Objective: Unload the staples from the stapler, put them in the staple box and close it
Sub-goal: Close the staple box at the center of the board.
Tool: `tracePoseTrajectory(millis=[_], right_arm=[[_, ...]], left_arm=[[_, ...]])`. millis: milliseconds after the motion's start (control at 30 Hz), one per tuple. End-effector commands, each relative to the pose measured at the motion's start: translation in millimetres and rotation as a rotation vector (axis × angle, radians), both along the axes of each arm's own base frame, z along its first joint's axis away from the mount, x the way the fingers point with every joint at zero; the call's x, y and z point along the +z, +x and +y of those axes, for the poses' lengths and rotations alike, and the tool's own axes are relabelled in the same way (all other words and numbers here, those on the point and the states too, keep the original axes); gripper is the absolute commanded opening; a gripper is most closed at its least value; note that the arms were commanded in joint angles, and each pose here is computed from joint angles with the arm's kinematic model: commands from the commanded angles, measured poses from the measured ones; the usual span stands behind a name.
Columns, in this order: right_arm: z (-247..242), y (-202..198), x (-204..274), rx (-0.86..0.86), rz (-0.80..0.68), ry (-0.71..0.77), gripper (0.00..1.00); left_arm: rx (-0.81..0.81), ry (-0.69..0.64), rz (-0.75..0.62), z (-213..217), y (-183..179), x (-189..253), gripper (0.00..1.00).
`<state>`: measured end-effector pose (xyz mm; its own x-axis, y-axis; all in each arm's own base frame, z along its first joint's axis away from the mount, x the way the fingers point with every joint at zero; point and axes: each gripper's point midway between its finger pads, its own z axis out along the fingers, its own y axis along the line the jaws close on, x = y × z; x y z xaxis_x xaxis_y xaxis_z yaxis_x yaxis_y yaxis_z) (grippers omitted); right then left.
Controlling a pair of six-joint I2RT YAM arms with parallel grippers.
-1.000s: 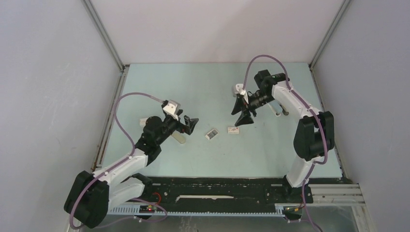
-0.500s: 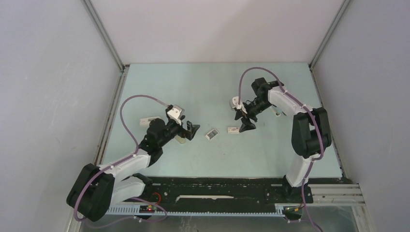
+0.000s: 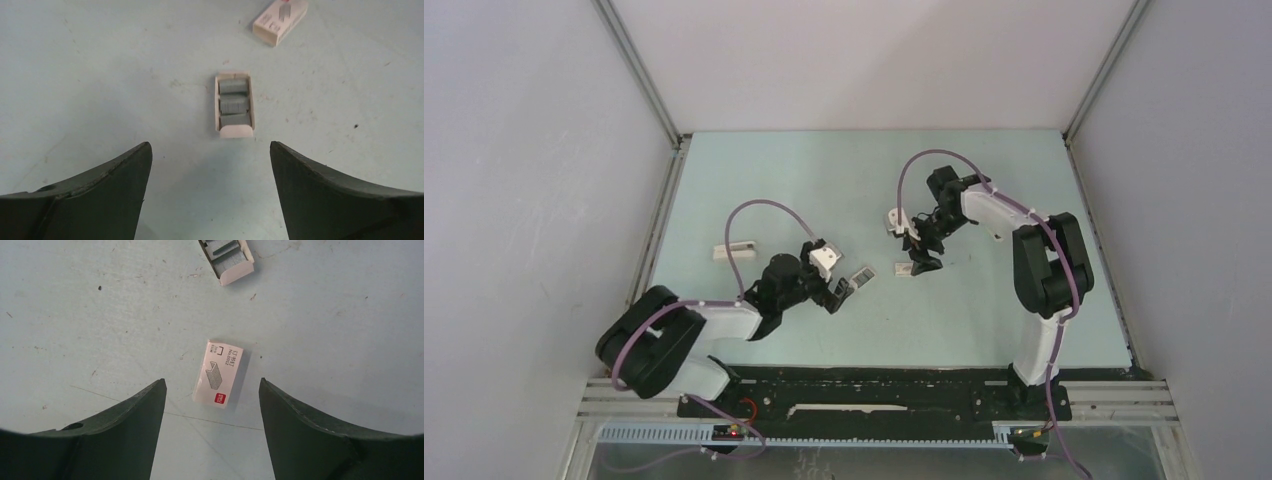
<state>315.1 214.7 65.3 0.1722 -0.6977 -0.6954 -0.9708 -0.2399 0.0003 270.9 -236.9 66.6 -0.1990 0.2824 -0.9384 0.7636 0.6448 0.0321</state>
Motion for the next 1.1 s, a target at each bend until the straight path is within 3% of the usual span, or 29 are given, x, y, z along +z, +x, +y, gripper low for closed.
tracePoseTrajectory(millis=[0, 367, 600, 1067], right_arm=[[-1.1, 2.4, 2.5, -0.047, 0.001, 0.008, 0.78], [-10.8, 0.9, 7.1, -0.109, 0.025, 0.053, 0.78], [-11.9, 0.9, 7.0, -0.120, 0.035, 0.063, 0.77], [-11.4, 1.1, 11.6, -0.130, 0.038, 0.077, 0.77]], left_arm=[[-0.053, -0.020, -0.069, -22.0, 16.4, 10.8, 0.92], [-0.071, 0.023, -0.031, -48.9, 22.4, -11.5, 0.85], [-0.071, 0.084, 0.003, -49.7, 23.2, -28.0, 0.73], [-0.047, 0.203, -0.009, -44.5, 22.0, -46.2, 0.61]])
